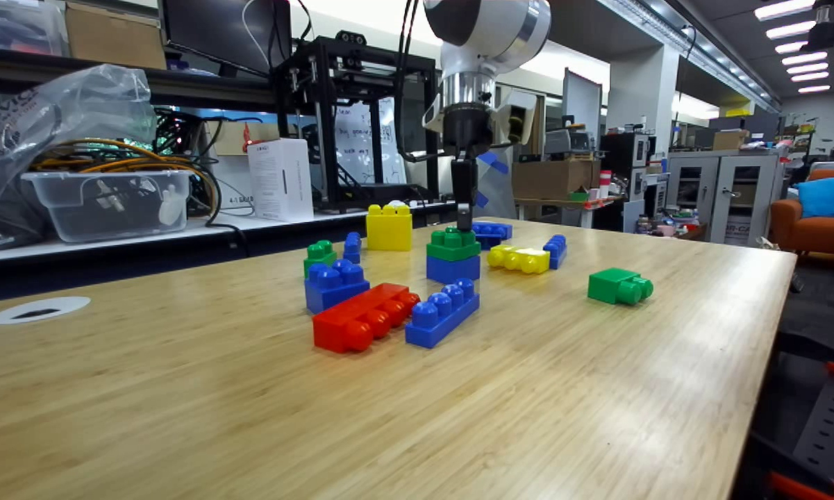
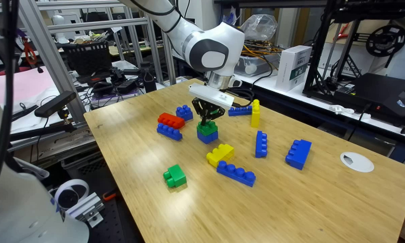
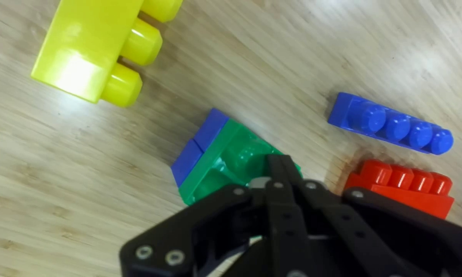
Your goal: Turn the blue legos with the green legos on the top anti clockwise then put the green legos on top of the same legos
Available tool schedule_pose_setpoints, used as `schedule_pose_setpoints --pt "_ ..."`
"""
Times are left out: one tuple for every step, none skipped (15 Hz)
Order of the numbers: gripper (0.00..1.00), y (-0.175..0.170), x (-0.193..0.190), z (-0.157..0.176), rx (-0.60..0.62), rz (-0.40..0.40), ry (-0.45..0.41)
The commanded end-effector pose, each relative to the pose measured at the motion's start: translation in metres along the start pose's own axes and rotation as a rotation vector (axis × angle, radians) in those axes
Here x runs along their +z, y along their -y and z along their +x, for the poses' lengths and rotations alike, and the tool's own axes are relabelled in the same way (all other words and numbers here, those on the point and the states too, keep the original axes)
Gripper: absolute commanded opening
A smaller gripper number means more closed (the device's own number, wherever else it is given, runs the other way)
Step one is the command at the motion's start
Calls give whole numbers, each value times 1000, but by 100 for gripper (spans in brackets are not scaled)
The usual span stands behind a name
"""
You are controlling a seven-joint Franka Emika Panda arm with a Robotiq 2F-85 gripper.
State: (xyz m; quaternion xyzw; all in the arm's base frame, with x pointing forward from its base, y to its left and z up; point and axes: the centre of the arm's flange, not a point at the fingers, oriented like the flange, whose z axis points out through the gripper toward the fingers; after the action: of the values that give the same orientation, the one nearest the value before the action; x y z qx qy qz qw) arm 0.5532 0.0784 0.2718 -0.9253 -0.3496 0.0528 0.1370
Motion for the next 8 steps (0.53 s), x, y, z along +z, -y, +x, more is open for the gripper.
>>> schedule_pose_setpoints --pt "0 -2 8 -1 -30 4 29" --pt "0 -1 7 -1 -34 2 26" --pt "0 0 4 -1 -40 -5 22" --pt "0 1 2 -1 -46 -11 22" --pt "0 1 0 -1 -53 -20 19" --pt "0 1 -2 -1 -58 -28 21" --pt "0 0 -3 -1 -66 -39 25" --pt "0 0 -4 -2 -77 -52 28"
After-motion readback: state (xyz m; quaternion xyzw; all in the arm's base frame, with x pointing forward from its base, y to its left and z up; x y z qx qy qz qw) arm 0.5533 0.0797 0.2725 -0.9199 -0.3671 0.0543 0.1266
